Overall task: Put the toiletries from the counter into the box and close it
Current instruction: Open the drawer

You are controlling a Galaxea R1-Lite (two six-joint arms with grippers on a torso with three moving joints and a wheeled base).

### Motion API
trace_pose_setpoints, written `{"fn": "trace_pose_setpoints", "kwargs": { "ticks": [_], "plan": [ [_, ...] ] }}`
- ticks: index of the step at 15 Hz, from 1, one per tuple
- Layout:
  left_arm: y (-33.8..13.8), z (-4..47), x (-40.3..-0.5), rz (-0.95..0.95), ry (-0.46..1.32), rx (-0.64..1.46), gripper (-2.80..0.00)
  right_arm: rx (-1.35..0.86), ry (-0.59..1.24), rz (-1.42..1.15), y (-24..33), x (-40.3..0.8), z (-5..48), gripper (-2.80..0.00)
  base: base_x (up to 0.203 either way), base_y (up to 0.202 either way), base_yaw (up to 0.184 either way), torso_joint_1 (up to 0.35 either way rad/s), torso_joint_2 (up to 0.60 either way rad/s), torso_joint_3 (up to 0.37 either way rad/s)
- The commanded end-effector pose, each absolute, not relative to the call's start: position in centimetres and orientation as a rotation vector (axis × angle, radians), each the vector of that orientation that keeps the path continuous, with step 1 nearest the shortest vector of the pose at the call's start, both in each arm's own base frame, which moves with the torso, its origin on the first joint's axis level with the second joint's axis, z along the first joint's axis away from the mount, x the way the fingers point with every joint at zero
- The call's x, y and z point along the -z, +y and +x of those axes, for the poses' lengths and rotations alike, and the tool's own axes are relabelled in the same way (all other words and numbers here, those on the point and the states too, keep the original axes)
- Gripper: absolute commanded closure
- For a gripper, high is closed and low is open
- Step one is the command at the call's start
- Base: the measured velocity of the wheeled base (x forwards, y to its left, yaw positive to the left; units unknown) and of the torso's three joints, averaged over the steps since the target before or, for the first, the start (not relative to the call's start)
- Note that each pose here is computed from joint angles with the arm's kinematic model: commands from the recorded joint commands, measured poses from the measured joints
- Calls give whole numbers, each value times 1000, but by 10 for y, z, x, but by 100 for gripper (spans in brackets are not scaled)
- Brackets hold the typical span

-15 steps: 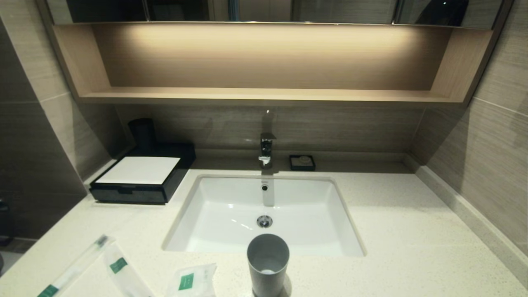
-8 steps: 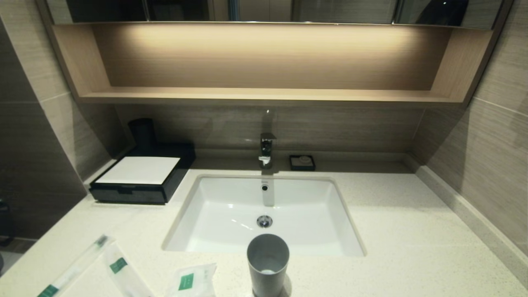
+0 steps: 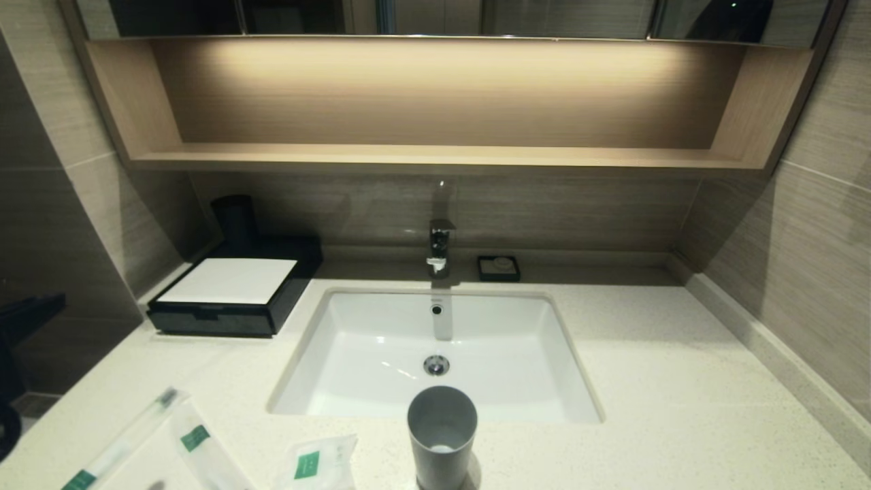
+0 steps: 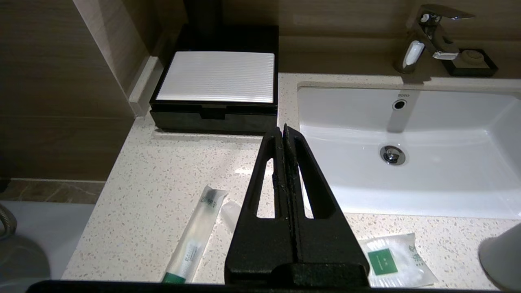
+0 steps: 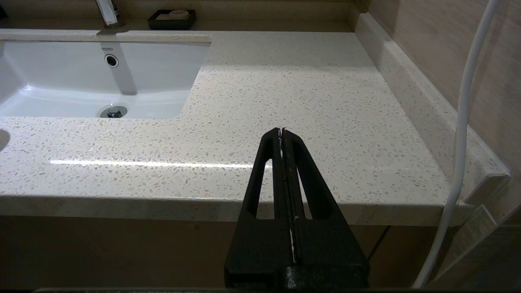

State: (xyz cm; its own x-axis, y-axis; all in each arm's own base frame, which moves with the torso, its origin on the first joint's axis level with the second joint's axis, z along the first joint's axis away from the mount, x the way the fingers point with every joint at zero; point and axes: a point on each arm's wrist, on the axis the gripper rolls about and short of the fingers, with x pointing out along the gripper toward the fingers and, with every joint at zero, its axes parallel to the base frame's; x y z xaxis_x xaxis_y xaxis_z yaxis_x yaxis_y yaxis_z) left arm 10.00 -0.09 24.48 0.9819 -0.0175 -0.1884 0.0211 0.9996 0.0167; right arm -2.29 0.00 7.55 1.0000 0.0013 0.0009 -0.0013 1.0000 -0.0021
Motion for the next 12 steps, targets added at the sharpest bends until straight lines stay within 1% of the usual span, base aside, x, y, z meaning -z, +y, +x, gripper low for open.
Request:
{"fn": "trace_pose_setpoints", "kwargs": {
  "ticks": [1, 6, 10, 12],
  "plan": [
    [-1, 130, -240, 22, 245, 5, 0, -2, 2, -2, 0, -75, -23, 0, 0, 0, 0, 0, 0, 0],
    [1, 179, -233, 21, 227, -13, 0, -2, 0, -2, 0, -75, -23, 0, 0, 0, 0, 0, 0, 0],
    [3, 214, -217, 17, 238, -25, 0, -2, 0, -2, 0, -75, -23, 0, 0, 0, 0, 0, 0, 0],
    [12, 231, -209, 14, 230, -59, 0, -2, 1, -3, 0, -75, -23, 0, 0, 0, 0, 0, 0, 0]
  ]
}}
